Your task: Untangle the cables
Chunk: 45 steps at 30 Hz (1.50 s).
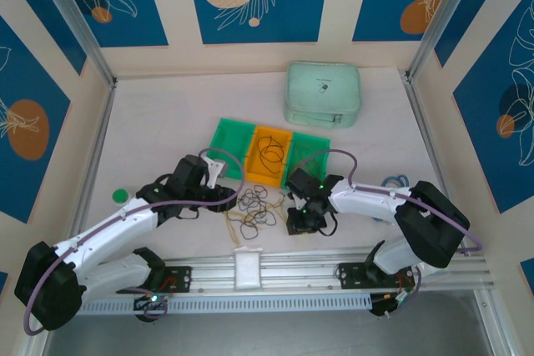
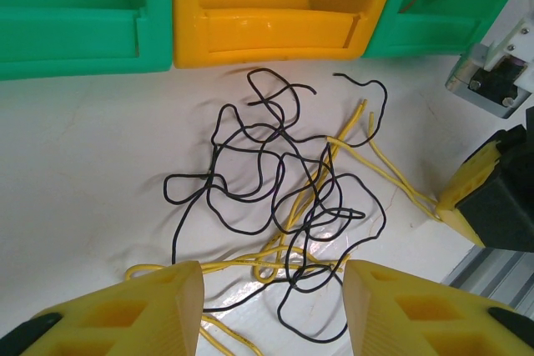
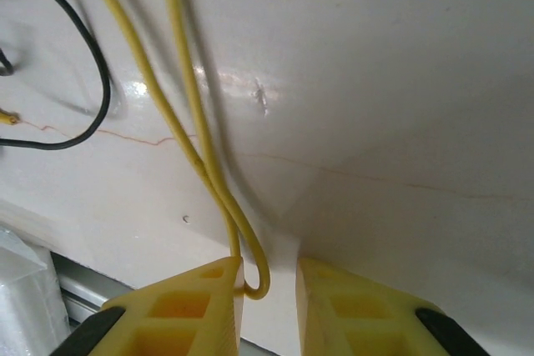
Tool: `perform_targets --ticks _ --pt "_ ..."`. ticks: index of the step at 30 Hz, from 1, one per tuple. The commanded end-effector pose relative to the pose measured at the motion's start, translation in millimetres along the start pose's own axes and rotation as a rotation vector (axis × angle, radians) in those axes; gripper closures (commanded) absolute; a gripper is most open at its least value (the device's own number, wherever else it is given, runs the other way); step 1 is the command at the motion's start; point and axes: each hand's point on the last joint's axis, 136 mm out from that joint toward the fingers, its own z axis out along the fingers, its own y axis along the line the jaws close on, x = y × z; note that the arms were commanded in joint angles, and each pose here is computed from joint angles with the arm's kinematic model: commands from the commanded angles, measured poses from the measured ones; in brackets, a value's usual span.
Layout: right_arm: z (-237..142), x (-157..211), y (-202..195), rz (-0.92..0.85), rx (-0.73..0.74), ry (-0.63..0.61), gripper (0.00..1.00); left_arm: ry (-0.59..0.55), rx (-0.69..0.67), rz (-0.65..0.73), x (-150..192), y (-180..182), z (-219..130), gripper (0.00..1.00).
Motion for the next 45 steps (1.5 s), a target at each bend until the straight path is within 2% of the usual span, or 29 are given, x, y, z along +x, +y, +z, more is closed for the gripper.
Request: perform_targets --ticks 1,9,18,27,32,40,42,45 --pt "3 5 7 0.011 -0.041 0.022 0.76 -0.007 0.008 -0.001 -1 -1 -3 0.53" --pt "6 3 12 0.012 -0.068 0.022 0.78 -0.002 0.006 -0.002 -1 -1 -1 0.52" --pt "15 10 3 0.043 -0.034 0.059 0.83 -0.003 0.005 -0.001 0 0 -2 0.52" --pt "12 18 1 0.030 -0.036 0.086 0.98 -0.005 0.000 -0.003 1 1 -3 0.52" --pt "-6 29 0 -0.006 -0.027 0.100 1.00 -0.009 0.000 0.002 0 1 -4 0.52" --pt "-44 59 6 -0.036 -0.092 0.151 1.00 -0.033 -0.003 0.016 -10 -2 -7 0.52" --pt "-55 61 13 -0.040 -0.123 0.137 1.00 -0.042 -0.022 0.008 -13 0 -10 0.52" --pt "-83 51 29 -0.068 -0.163 0.041 1.00 -0.090 -0.073 -0.010 -21 7 -19 0.53"
